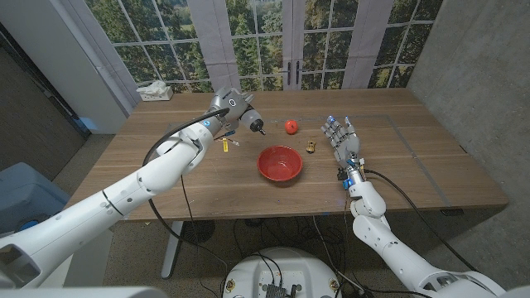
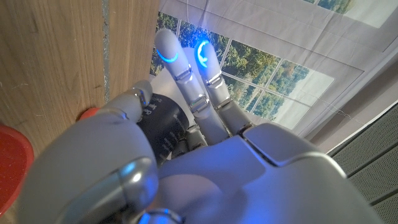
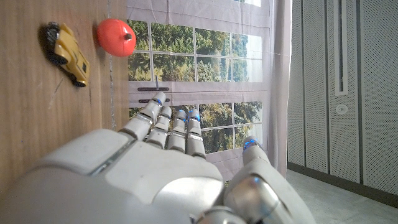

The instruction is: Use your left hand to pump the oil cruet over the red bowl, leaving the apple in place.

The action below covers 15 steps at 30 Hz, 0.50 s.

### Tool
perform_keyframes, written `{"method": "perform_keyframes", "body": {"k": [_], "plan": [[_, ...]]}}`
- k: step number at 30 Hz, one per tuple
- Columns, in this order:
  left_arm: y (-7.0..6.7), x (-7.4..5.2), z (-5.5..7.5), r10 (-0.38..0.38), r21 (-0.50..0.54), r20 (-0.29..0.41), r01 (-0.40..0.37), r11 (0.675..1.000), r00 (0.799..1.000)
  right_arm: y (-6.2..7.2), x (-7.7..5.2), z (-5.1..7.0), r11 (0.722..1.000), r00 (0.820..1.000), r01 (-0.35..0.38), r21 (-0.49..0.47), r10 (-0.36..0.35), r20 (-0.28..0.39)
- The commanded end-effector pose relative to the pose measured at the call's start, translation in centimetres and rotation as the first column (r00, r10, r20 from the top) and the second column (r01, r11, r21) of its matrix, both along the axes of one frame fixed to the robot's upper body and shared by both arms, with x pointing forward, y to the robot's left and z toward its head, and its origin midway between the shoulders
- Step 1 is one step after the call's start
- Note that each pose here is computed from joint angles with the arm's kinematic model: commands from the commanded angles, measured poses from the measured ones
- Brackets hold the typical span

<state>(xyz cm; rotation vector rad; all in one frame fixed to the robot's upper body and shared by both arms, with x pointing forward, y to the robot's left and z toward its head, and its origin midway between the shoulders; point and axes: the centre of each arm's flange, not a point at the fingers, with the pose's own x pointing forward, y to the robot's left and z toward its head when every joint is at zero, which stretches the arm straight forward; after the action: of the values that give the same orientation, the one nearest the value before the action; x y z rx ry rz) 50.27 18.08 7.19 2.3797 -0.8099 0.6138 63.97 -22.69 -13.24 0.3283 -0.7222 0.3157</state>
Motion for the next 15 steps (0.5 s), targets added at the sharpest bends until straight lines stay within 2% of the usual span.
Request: {"method": "perform_keyframes", "body": {"k": [1, 15], "plan": [[-0.13, 0.21, 0.15, 0.035, 0.015, -0.002, -0.035, 0.999, 0.999, 0.0, 0.2, 0.19, 1.0, 1.0, 0.0, -0.001, 0.0, 0.003], [-0.47, 0.05, 0.37, 0.041, 0.036, 0.008, -0.041, 0.999, 0.999, 0.11, 0.61, 0.42, 1.0, 1.0, -0.012, -0.002, 0.012, 0.004]]}}
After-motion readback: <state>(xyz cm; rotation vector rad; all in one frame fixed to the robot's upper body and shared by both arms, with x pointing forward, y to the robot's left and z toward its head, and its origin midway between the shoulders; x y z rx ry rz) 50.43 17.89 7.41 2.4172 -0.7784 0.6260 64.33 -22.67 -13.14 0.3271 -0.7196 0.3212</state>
